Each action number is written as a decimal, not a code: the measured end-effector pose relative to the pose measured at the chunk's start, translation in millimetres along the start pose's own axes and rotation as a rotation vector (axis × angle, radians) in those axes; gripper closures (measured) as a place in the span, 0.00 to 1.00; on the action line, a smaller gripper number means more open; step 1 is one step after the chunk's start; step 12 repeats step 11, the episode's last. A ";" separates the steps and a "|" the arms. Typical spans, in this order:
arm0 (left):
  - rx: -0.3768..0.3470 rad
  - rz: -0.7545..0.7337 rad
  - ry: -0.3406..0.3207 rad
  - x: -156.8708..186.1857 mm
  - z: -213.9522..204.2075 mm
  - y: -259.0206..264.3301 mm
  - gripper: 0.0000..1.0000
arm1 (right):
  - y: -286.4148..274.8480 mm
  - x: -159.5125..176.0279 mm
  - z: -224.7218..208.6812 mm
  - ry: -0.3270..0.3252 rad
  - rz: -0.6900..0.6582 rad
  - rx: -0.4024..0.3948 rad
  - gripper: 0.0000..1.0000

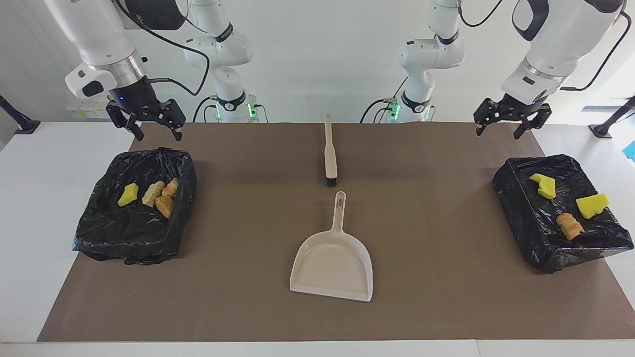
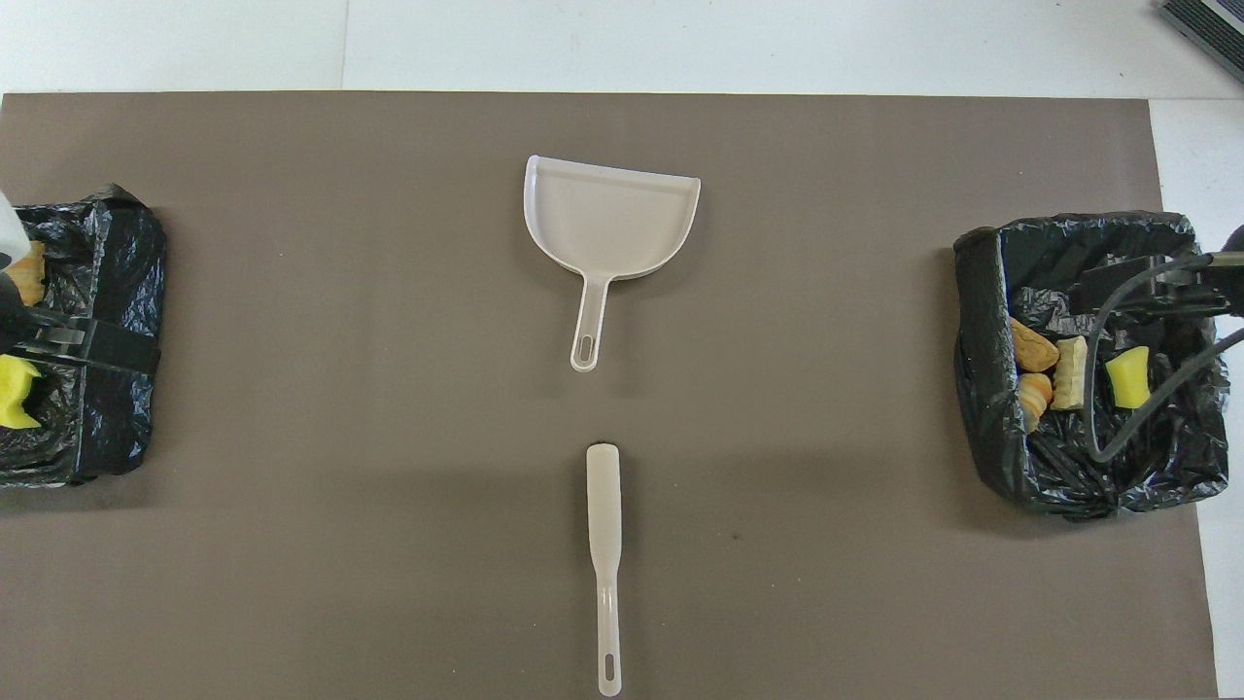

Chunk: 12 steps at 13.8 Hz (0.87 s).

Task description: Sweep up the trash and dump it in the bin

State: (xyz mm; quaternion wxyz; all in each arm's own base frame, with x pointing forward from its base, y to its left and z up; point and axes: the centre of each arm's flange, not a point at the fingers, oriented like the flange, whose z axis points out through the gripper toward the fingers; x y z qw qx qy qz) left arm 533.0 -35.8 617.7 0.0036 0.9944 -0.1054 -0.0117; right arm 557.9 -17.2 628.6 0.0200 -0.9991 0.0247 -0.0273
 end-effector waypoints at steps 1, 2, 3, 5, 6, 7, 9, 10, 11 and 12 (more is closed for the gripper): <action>-0.017 -0.003 0.015 0.7 -2.0 0.5 0.00 | 0.0 0.0 0.0 0.000 0.000 0.000 0.00; -0.025 -0.011 0.034 2.0 -4.0 -1.0 0.00 | 0.0 0.0 0.0 0.000 0.000 0.000 0.00; -0.029 -0.018 0.043 2.4 -4.8 -3.7 0.00 | 0.0 0.0 0.0 0.000 0.000 0.000 0.00; -0.032 -0.021 0.051 2.8 -5.6 -5.0 0.00 | 0.0 0.0 0.0 0.000 0.000 0.000 0.00; -0.032 -0.020 0.051 3.0 -5.7 -4.1 0.00 | 0.0 0.0 0.0 0.000 0.000 0.000 0.00; -0.032 -0.017 0.051 3.2 -5.7 -2.9 0.00 | 0.0 0.0 0.0 0.000 0.000 0.000 0.00; -0.032 -0.014 0.051 3.4 -5.6 -1.2 0.00 | 0.0 0.0 0.0 0.000 0.000 0.000 0.00; -0.032 -0.013 0.050 3.4 -5.6 -1.0 0.00 | 0.0 0.0 0.0 0.000 0.000 0.000 0.00; -0.032 -0.013 0.050 3.4 -5.6 -1.0 0.00 | 0.0 0.0 0.0 0.000 0.000 0.000 0.00; -0.032 -0.013 0.050 3.4 -5.6 -1.0 0.00 | 0.0 0.0 0.0 0.000 0.000 0.000 0.00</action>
